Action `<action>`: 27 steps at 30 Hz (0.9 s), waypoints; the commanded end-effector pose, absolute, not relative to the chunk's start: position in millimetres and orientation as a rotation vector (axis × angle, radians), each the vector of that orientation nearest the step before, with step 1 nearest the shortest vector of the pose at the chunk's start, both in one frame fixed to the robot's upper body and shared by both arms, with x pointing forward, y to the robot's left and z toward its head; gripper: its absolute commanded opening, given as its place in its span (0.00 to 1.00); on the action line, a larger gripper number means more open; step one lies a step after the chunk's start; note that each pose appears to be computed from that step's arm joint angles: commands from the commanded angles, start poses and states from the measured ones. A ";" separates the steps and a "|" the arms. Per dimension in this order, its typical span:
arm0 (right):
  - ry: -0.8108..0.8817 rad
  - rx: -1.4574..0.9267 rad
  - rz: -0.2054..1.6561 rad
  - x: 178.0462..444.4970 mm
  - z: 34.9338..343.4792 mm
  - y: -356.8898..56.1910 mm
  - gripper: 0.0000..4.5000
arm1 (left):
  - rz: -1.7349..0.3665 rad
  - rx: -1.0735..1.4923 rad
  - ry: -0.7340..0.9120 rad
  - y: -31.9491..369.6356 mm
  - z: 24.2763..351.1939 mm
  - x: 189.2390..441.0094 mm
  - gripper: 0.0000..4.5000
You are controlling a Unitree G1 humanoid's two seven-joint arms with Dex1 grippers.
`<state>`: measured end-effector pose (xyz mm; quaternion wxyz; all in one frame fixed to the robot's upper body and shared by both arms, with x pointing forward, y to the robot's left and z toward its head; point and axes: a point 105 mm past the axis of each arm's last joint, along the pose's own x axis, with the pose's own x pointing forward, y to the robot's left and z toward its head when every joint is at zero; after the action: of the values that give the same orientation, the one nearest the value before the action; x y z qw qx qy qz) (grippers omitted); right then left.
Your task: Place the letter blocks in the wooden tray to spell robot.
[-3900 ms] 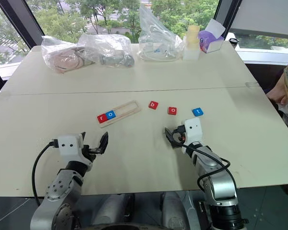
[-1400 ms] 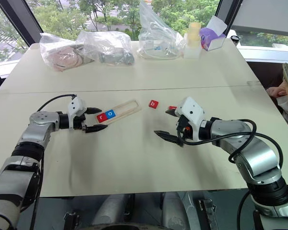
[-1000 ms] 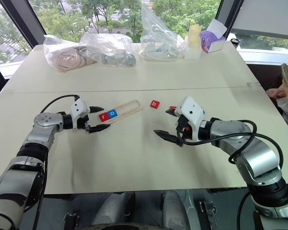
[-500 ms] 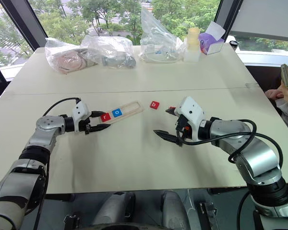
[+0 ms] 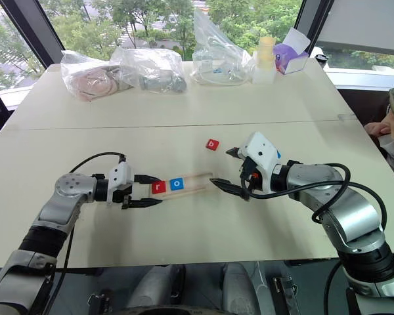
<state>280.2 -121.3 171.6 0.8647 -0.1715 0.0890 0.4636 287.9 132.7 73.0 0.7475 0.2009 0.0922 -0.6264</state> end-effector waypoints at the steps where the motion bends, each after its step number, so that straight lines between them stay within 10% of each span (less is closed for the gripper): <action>1: 0.144 -0.379 0.980 277.1 181.0 -117.8 1.00 | -1.478 0.431 0.281 118.7 55.0 265.9 0.54; 16: 0.142 -0.378 0.985 279.2 179.8 -115.0 1.00 | -1.470 0.534 0.273 108.6 40.3 254.4 0.54; 20: 0.138 -0.370 0.983 281.5 179.7 -113.2 1.00 | -1.445 0.511 0.281 109.2 40.2 255.1 0.95; 27: 0.127 -0.364 1.012 291.4 175.6 -100.4 1.00 | -1.350 0.477 0.220 118.4 53.7 256.0 0.99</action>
<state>290.4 -104.9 165.0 0.8603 -0.1625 0.0863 0.4755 259.7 109.3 66.5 0.7435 0.2263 0.0637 -0.6260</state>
